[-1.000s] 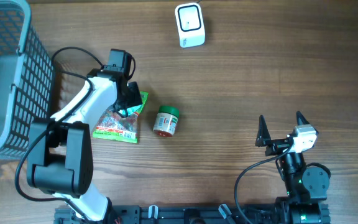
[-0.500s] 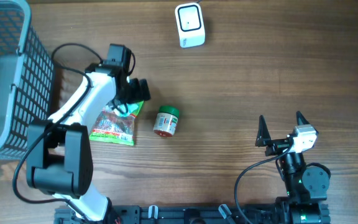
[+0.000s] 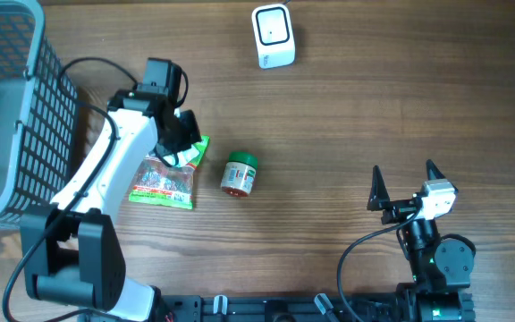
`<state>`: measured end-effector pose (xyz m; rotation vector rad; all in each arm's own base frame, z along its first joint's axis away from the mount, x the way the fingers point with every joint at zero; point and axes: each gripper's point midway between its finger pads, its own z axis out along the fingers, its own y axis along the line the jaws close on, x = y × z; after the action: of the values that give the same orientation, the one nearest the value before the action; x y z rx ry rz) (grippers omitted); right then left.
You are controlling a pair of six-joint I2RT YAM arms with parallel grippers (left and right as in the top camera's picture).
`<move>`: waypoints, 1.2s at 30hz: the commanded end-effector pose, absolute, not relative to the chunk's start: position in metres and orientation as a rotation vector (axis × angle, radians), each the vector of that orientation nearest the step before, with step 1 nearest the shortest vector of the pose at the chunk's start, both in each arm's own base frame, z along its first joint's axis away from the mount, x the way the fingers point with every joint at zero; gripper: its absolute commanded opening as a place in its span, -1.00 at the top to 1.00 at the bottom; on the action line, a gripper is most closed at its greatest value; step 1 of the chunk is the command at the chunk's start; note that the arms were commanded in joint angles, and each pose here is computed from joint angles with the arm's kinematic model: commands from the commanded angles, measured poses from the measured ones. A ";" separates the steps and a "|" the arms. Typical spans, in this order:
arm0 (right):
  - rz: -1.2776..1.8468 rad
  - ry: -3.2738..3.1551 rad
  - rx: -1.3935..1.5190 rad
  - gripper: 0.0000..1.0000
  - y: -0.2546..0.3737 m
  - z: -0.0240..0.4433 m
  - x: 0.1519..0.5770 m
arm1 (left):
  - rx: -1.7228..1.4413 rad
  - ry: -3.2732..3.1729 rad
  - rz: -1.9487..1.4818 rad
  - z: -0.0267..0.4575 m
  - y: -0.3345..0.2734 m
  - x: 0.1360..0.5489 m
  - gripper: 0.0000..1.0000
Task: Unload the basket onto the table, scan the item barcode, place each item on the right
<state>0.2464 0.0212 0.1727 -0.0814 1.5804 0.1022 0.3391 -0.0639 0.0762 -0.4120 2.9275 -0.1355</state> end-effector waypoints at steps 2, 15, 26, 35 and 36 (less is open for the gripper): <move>0.096 1.573 -0.091 -0.99 0.022 0.174 0.246 | -0.510 2.937 -0.088 0.053 -0.055 0.327 0.92; 0.096 1.573 -0.091 -0.99 0.022 0.174 0.246 | -0.672 2.877 0.029 0.045 -0.035 0.328 0.92; 0.096 1.573 -0.091 -0.99 0.022 0.174 0.246 | -0.678 2.887 0.037 0.043 -0.033 0.326 0.92; 0.096 1.573 -0.091 -0.99 0.022 0.174 0.246 | -0.679 2.885 0.036 0.024 -0.032 0.319 0.73; 0.096 1.573 -0.091 -0.99 0.022 0.174 0.246 | -0.679 2.889 0.039 0.022 -0.031 0.317 0.70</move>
<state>0.2464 0.0212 0.1727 -0.0814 1.5804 0.1022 0.3263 -0.0370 0.0346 -0.6455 2.8703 -0.0013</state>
